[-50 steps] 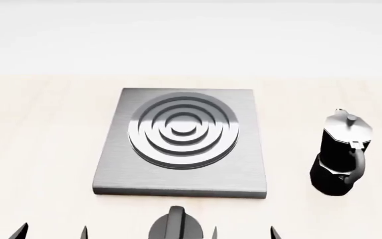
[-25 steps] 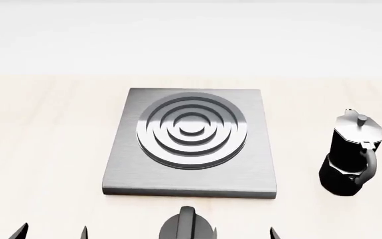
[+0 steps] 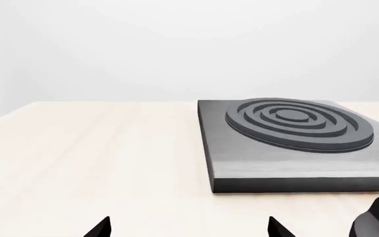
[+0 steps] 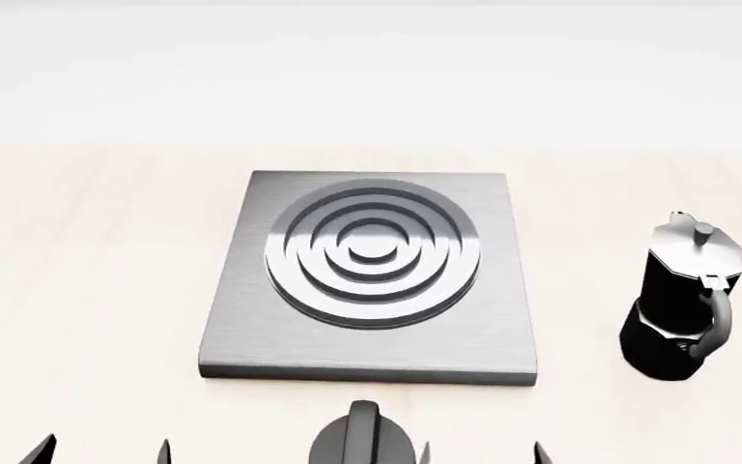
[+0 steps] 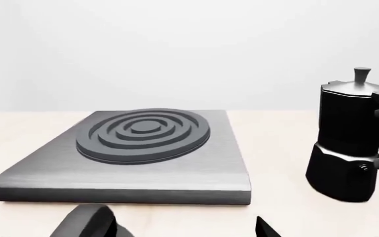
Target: Put the moka pot on the stove.
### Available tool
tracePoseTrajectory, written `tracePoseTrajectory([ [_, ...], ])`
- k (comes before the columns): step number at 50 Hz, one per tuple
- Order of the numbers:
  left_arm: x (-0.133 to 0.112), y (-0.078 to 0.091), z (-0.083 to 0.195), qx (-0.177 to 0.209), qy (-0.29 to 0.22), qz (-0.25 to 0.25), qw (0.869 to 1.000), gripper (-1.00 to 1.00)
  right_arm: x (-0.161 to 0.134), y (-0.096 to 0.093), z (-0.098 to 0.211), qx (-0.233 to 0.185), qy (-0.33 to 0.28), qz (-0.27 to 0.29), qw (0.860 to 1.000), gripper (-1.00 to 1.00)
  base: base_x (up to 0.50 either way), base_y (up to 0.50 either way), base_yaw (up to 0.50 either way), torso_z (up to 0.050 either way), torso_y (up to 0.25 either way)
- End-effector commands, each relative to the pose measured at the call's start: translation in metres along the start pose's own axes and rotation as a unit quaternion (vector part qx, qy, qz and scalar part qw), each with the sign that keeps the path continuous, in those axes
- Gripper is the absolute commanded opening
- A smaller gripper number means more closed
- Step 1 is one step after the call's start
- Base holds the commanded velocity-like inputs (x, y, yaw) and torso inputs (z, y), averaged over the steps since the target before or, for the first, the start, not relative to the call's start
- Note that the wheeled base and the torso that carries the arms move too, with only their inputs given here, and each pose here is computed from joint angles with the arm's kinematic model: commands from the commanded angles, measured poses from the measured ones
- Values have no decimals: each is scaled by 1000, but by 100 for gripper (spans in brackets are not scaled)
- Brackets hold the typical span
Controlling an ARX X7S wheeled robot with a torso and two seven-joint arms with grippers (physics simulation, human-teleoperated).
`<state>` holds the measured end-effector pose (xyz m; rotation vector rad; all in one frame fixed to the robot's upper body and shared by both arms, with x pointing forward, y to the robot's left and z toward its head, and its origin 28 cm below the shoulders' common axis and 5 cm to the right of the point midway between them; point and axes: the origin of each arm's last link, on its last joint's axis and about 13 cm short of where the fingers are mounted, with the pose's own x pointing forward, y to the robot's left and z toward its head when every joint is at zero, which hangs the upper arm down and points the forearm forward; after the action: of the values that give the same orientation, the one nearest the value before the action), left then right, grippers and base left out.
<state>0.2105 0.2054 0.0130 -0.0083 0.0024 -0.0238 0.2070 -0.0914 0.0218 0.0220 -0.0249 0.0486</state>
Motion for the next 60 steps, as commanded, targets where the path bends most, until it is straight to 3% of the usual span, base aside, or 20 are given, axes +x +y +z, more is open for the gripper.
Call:
tracePoseTrajectory([
  [1, 0, 0, 0, -1, 0, 0, 1000, 100, 0, -1, 1, -18, 4, -6, 1000, 100, 0, 0, 0, 0, 0],
  [6, 0, 0, 0, -1, 0, 0, 1000, 100, 0, -3, -1, -20, 7, -12, 1000, 100, 0, 0, 0, 0, 0],
  [7, 0, 0, 0, -1, -1, 0, 1000, 100, 25, -27, 7, 1, 20, -32, 999, 100, 0, 0, 0, 0, 0],
  [8, 0, 0, 0, -2, 0, 1, 1000, 100, 31, -32, 11, -6, 19, -38, 999, 100, 0, 0, 0, 0, 0],
  [9, 0, 0, 0, -1, 0, 0, 1000, 100, 30, -32, 28, -31, 21, -33, 999, 100, 0, 0, 0, 0, 0],
  [11, 0, 0, 0, -2, 0, 0, 1000, 100, 33, -35, 39, -9, 16, -35, 999, 100, 0, 0, 0, 0, 0],
  [15, 0, 0, 0, -2, 0, 0, 1000, 100, 42, -44, 45, -30, 0, -43, 999, 100, 0, 0, 0, 0, 0],
  [43, 0, 0, 0, -3, -1, 0, 1000, 100, 46, -66, 116, -121, -98, -92, 983, 100, 0, 0, 0, 0, 0],
  [60, 0, 0, 0, -5, 0, 0, 1000, 100, 45, -86, 131, -119, -102, -129, 979, 100, 0, 0, 0, 0, 0],
])
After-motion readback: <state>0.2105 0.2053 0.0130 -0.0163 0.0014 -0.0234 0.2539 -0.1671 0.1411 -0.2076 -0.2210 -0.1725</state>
